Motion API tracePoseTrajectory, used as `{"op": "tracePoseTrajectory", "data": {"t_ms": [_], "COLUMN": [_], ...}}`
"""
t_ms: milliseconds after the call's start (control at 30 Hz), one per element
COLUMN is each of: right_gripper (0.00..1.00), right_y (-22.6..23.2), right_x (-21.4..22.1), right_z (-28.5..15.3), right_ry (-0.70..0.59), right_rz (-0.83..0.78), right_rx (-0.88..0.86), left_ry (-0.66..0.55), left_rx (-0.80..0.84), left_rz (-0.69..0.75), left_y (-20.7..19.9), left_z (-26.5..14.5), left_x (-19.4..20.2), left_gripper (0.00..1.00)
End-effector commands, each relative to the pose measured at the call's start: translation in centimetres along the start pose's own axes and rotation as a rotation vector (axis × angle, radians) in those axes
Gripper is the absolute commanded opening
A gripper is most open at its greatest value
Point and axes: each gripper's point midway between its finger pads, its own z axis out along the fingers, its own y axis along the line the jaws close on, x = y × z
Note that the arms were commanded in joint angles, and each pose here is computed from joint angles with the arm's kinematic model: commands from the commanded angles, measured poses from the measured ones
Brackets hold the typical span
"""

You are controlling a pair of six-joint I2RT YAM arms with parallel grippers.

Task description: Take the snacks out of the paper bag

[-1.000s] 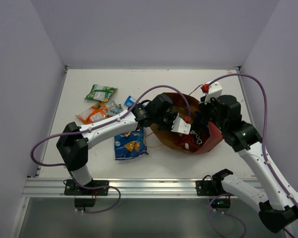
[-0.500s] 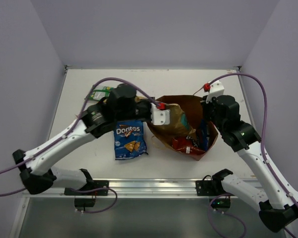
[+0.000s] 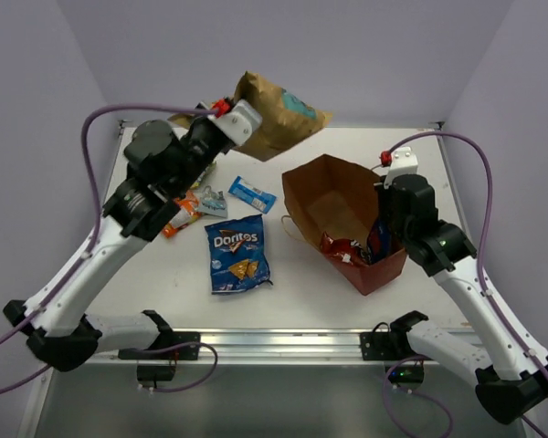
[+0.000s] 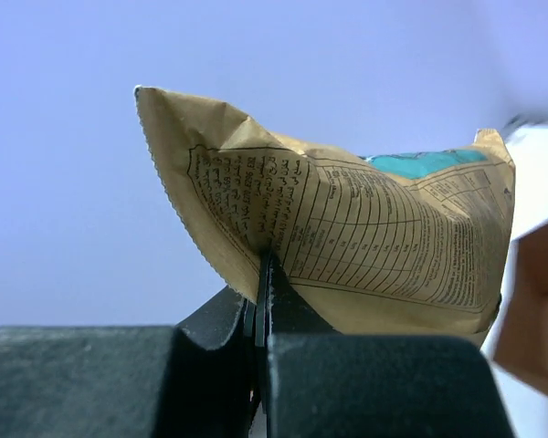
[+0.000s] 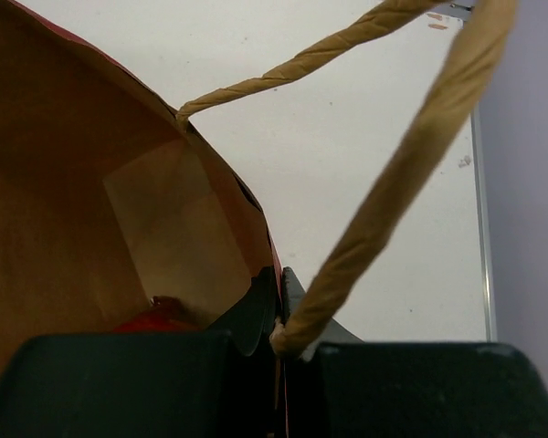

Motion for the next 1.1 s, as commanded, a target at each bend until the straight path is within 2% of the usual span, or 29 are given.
{"op": "tracePoseTrajectory", "data": {"t_ms": [0,33,133,233,333,400,433,467,533,567,633,667,767,800,833,900,933,1067], "right_gripper": [0.00,0.00,0.00,0.00,0.00,0.00,0.00,0.00,0.00,0.00,0.00,0.00,0.00,0.00,0.00,0.00,0.00,0.00], "right_y": [-1.7,-1.8,-2.3,-1.9,-1.6,-1.5,-1.4,-1.3,-1.1,-1.0,-0.7,-0.3,0.6,0.8,1.0,1.1,1.0,0.4], "right_x": [-1.3,-1.0,-0.8,-0.9,-0.9,-0.8,-1.1,-1.1,-1.4,-1.5,-2.0,-2.3,-3.3,-3.4,-4.1,-4.7,-5.4,-7.3], "right_z": [-0.7,-0.8,-1.2,-1.6,-1.8,-1.8,-1.9,-2.0,-2.0,-2.0,-2.0,-2.0,-2.0,-1.8,-1.8,-1.7,-1.7,-1.3], "right_ry": [-0.013,-0.002,0.005,-0.003,-0.011,-0.013,-0.025,-0.032,-0.045,-0.045,-0.058,-0.067,-0.094,-0.099,-0.130,-0.157,-0.182,-0.245], "right_rz": [0.045,0.041,0.046,0.063,0.068,0.058,0.058,0.055,0.048,0.041,0.024,0.016,0.015,-0.043,-0.055,-0.113,-0.122,-0.194], "right_rx": [0.089,0.099,0.115,0.087,0.064,0.053,0.042,0.035,0.018,0.010,-0.009,-0.030,-0.082,-0.098,-0.110,-0.116,-0.111,-0.073], "left_ry": [0.097,0.164,0.177,0.259,0.359,0.379,0.383,0.412,0.441,0.451,0.436,0.419,0.329,0.298,0.215,0.163,0.098,0.021], "left_rx": [-0.194,-0.199,-0.248,-0.254,-0.251,-0.247,-0.220,-0.186,-0.097,-0.069,-0.019,-0.011,0.059,0.079,0.119,0.197,0.256,0.469], "left_rz": [-0.047,-0.037,-0.029,0.023,0.094,0.089,0.074,0.033,-0.014,-0.032,-0.064,-0.071,-0.059,-0.031,-0.022,0.012,0.018,0.032], "left_y": [4.0,3.9,5.8,5.2,2.8,1.1,-0.1,-2.4,-5.9,-7.0,-8.7,-8.5,-8.3,-7.9,-7.7,-8.2,-8.6,-12.7], "left_z": [4.2,6.1,8.7,12.4,15.5,16.1,16.4,16.4,15.9,15.5,14.8,13.5,10.9,10.1,8.8,7.1,5.7,2.2], "left_x": [5.1,8.3,10.1,14.7,21.3,24.0,25.2,27.7,29.9,30.1,29.1,27.7,22.3,20.6,16.9,14.3,11.5,7.2], "left_gripper": [0.00,0.00,0.00,0.00,0.00,0.01,0.06,0.23,0.37,0.52,0.65,0.80,0.96,0.98,0.99,1.00,1.00,1.00]}}
